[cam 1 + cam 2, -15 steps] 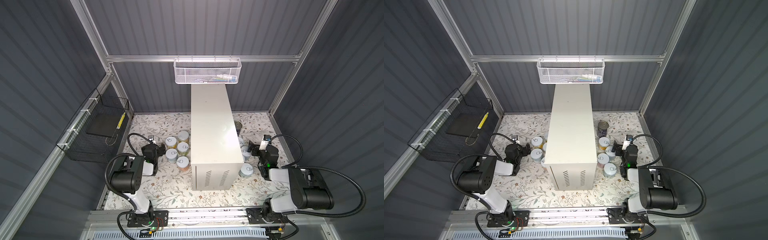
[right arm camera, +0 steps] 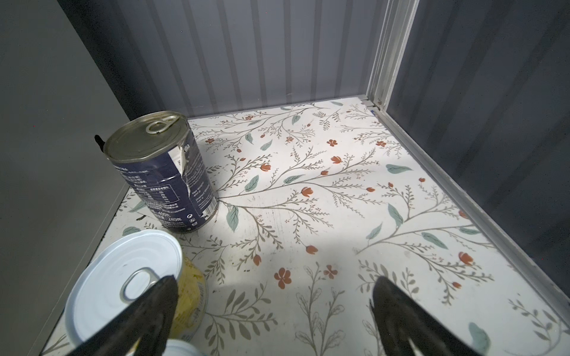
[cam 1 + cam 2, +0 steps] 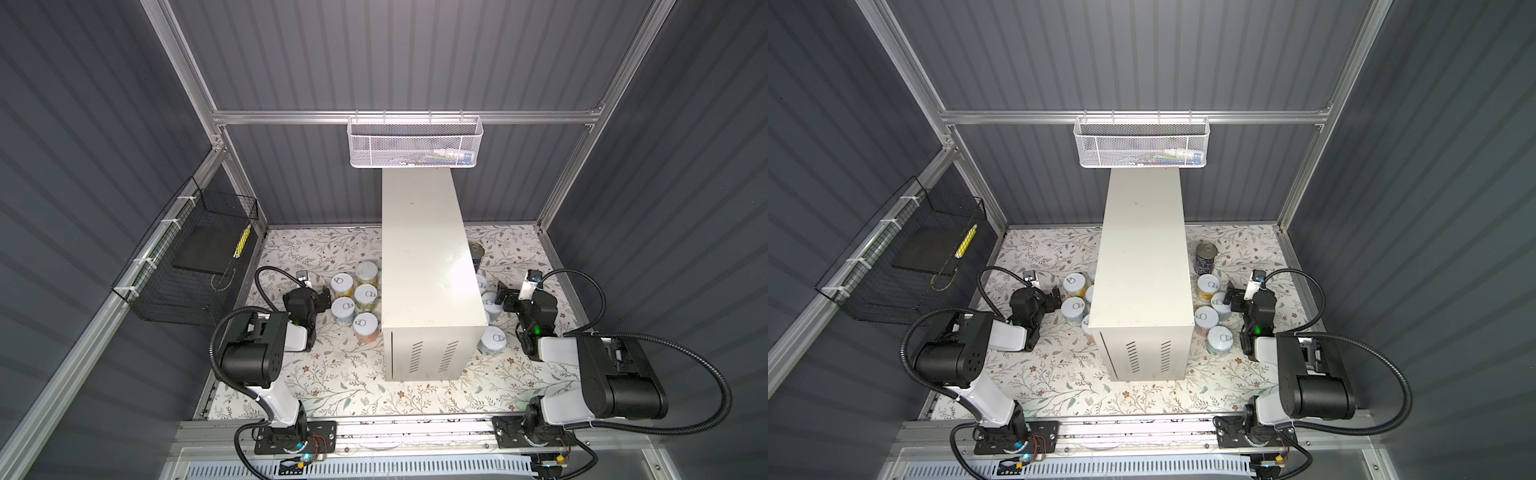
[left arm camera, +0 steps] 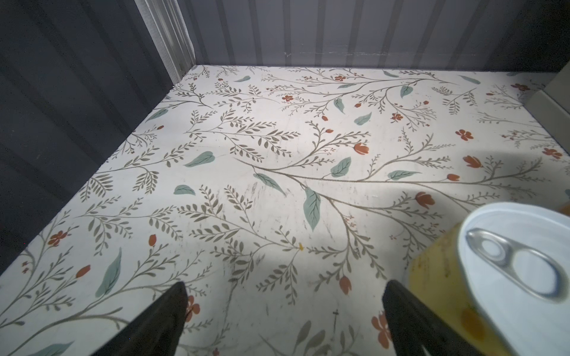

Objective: Place and organize the canned foods onto the counter

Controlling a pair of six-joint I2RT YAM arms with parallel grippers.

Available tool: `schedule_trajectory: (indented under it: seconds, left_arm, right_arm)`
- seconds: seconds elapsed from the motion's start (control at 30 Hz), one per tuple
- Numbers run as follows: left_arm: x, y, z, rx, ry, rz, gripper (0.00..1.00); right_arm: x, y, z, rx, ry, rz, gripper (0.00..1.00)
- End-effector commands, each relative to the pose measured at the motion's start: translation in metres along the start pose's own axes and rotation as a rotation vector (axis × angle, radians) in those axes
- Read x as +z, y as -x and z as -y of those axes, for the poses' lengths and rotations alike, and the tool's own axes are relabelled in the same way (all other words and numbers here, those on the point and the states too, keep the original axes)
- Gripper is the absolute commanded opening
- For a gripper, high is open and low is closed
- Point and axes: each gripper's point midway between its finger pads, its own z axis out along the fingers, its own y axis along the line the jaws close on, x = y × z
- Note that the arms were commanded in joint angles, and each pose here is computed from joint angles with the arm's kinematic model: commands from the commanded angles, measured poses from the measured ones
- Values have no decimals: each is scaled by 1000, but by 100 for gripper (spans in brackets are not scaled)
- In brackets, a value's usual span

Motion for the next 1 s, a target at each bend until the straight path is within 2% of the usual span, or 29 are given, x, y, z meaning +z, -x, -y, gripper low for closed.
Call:
schedule_trajectory:
  seconds: [0.0,0.7,0.77,0.9,0.97]
  left_arm:
    - [-1,-2,-3,15,13,2,99]
    - [0,-2,-3,13,10,-1,100]
    - [0,-2,-3,12,10,-1,99]
    - [-4,12,-15,-4,79,-29,100]
    - [-7,23,-18,-4,104,-41,99]
  right_arm:
    - [1,7,0,-7,3,20,99]
    - [0,8,1,-10,-2,26,99]
    - [0,11,6,2,-42,18,99]
    - [-5,36,33,52,-219,-52,99]
    - [-15,50,47,119,-313,-54,99]
